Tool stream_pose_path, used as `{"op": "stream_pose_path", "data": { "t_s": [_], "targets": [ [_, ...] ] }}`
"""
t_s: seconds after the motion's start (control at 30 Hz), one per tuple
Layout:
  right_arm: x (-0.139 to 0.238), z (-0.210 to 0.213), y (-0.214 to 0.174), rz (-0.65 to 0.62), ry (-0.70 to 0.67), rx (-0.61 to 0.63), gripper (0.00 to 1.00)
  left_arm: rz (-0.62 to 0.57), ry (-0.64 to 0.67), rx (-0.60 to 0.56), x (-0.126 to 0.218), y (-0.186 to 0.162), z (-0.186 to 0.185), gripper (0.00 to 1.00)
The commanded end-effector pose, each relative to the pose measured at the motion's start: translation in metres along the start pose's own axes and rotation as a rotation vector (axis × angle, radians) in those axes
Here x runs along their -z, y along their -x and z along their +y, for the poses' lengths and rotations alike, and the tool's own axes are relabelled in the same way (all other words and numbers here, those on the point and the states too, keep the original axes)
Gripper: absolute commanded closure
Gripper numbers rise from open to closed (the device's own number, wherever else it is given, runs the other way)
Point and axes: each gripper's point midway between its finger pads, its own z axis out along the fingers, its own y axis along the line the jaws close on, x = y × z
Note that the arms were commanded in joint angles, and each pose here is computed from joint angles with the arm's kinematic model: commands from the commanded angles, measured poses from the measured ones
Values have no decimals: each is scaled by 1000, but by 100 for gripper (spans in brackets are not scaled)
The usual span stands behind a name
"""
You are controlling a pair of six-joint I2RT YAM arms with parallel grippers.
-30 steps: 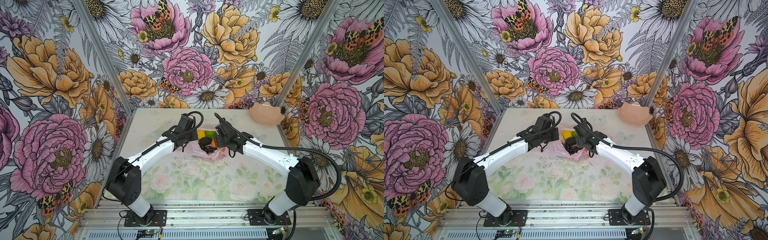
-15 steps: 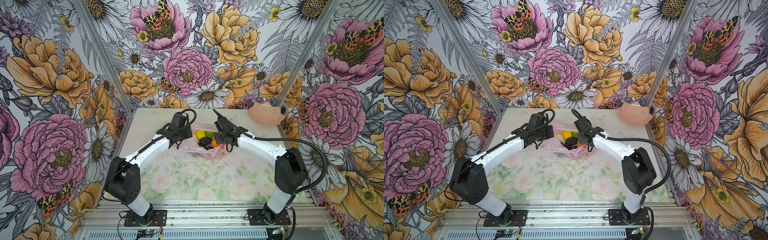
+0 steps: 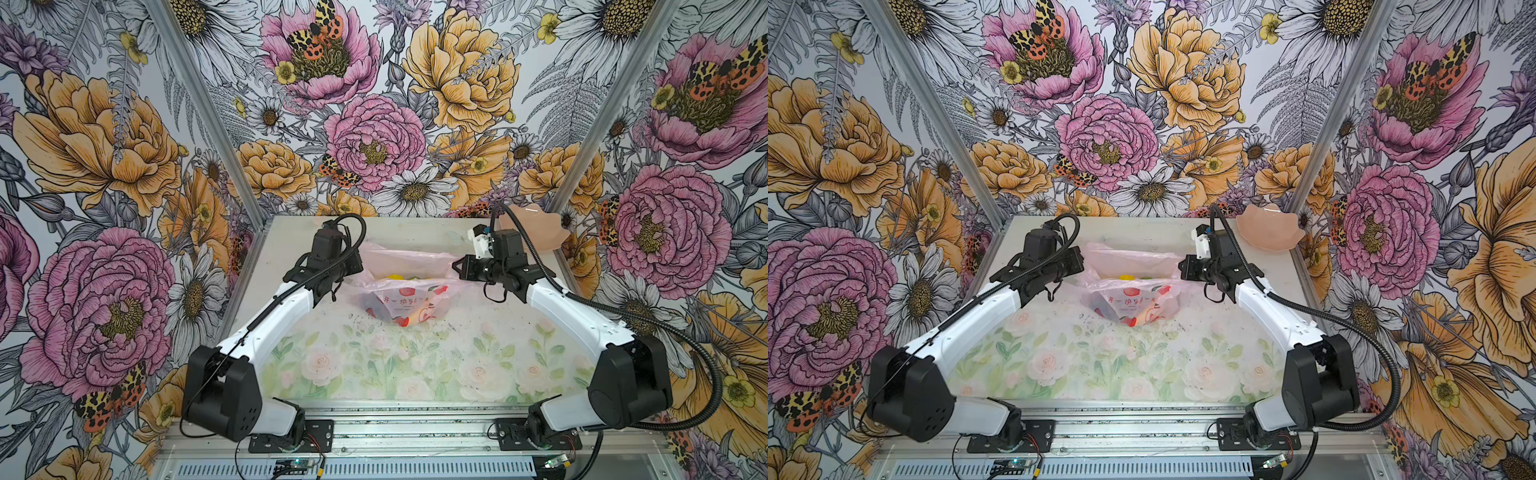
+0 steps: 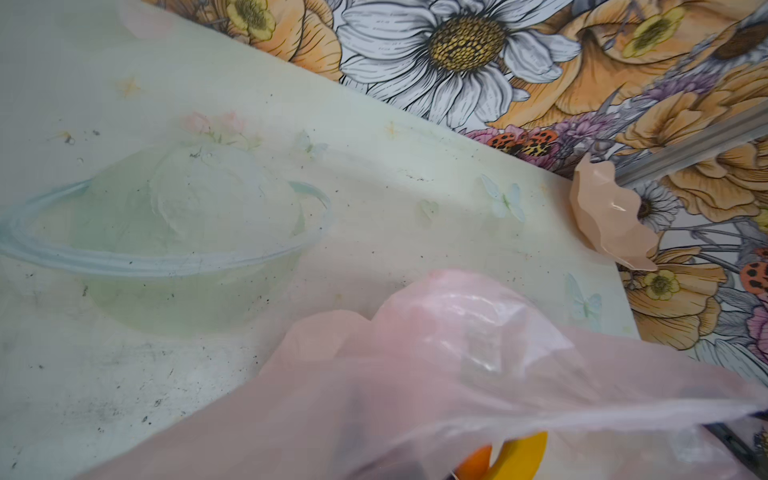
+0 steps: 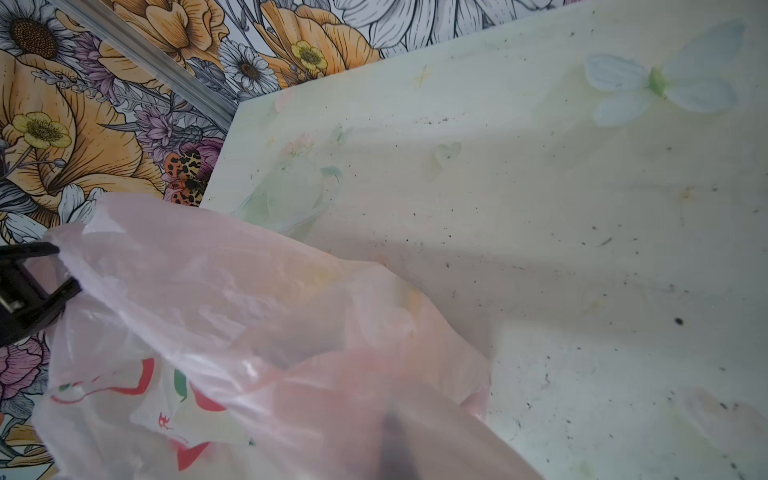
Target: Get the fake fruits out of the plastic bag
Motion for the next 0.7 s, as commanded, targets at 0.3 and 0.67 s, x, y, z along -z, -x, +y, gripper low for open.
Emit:
{"op": "stream_pose_path", "data": {
  "t_s": [0.3, 0.67],
  "targets": [
    [-45, -48, -27, 42, -25, -142, 100, 244, 175, 160, -69, -35, 66, 100],
    [-29, -11, -19, -8, 24, -52, 100, 118, 266, 75, -8, -21, 36, 33]
  ]
}}
